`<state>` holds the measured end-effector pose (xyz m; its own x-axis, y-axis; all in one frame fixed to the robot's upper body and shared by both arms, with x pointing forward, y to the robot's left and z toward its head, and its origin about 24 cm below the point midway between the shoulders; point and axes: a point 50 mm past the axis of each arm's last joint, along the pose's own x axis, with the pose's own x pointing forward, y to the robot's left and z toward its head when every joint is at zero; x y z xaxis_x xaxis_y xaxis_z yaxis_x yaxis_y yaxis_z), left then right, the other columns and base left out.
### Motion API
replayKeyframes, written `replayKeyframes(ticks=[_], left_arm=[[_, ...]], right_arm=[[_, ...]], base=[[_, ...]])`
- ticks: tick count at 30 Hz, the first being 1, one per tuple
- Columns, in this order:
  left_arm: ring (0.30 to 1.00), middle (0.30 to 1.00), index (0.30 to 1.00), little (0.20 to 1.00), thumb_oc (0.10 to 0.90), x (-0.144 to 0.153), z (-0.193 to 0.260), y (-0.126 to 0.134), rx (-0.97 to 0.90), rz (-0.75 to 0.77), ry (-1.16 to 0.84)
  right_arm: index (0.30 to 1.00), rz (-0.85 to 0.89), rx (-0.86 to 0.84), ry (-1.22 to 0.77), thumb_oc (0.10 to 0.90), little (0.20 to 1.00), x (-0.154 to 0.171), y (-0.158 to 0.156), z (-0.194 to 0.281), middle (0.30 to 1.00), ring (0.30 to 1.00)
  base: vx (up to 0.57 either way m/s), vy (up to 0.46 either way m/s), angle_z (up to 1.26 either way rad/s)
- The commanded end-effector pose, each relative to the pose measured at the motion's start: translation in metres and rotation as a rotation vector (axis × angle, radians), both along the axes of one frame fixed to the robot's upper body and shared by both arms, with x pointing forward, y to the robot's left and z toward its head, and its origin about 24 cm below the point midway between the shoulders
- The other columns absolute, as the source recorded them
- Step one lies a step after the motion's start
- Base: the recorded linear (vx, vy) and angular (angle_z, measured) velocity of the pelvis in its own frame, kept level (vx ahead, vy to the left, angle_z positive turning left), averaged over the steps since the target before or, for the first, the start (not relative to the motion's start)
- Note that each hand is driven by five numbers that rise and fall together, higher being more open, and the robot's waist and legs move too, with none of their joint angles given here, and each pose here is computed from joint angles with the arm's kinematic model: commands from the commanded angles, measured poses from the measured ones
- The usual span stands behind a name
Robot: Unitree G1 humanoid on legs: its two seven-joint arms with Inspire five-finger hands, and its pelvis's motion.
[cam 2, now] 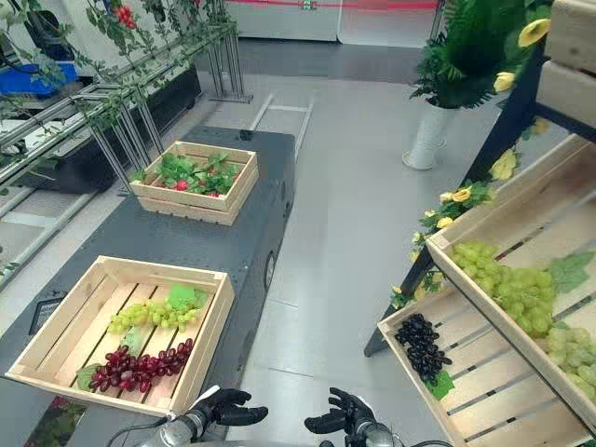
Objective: Pick up the fruits from the basket on one side to the basket on the other side
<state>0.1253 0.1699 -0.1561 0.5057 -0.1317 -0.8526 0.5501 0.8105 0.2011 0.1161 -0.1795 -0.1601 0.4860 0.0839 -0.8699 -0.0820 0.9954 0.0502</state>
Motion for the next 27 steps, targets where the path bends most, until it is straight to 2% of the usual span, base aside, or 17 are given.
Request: replayKeyframes(ticks=[1, 8, 10, 12, 16, 19, 21, 24, 27], left_arm=[[0.9, 0.9, 0.9, 0.9, 0.8, 0.025, 0.007, -0.012, -0.048, 0.014, -0.063], [0.9, 0.9, 0.9, 0.9, 0.8, 0.017, 0.005, -0.013, -0.029, -0.024, -0.067], [0.9, 0.9, 0.9, 0.9, 0.8, 0.018, 0.005, -0.01, 0.011, -0.024, -0.085], [0.9, 0.9, 0.9, 0.9, 0.8, 0.019, 0.005, -0.008, 0.019, 0.009, -0.082], [0.9, 0.9, 0.9, 0.9, 0.8, 0.021, 0.007, -0.01, 0.027, 0.012, -0.139], [0.9, 0.9, 0.9, 0.9, 0.8, 0.023, 0.009, -0.012, 0.032, 0.024, -0.175], [0.9, 0.9, 0.9, 0.9, 0.8, 0.025, 0.011, -0.014, 0.0, -0.007, -0.2], [0.9, 0.9, 0.9, 0.9, 0.8, 0.029, 0.016, -0.02, -0.075, 0.0, -0.249], [0.9, 0.9, 0.9, 0.9, 0.8, 0.033, 0.02, -0.023, -0.08, 0.002, -0.308]], right_arm=[[0.9, -0.018, 0.034, -0.082, 0.8, 0.9, 0.027, -0.006, 0.009, 0.9, 0.9], [0.9, -0.091, 0.08, -0.048, 0.8, 0.9, 0.016, -0.005, 0.005, 0.9, 0.9], [0.9, -0.193, 0.185, -0.022, 0.8, 0.9, 0.012, -0.005, 0.004, 0.9, 0.9], [0.9, -0.254, 0.207, -0.019, 0.8, 0.9, 0.009, -0.006, 0.003, 0.9, 0.9], [0.9, -0.351, 0.142, -0.037, 0.8, 0.9, 0.005, -0.013, 0.002, 0.9, 0.9], [0.9, -0.409, 0.189, -0.066, 0.8, 0.9, 0.006, -0.014, 0.003, 0.9, 0.9], [0.9, -0.485, 0.229, -0.116, 0.8, 0.9, 0.009, -0.015, 0.005, 0.9, 0.9], [0.9, -0.591, 0.185, -0.171, 0.8, 0.9, 0.011, -0.024, 0.008, 0.9, 0.9], [0.9, -0.587, 0.16, -0.164, 0.8, 0.9, 0.009, -0.024, 0.007, 0.9, 0.9]], base=[[-0.03, -0.19, -0.5], [0.03, -0.022, -0.01], [0.0, 0.0, 0.0], [0.0, 0.0, 0.0], [0.0, 0.0, 0.0], [0.0, 0.0, 0.0], [0.0, 0.0, 0.0], [-0.03, 0.021, -0.01], [-0.04, 0.034, -0.04]])
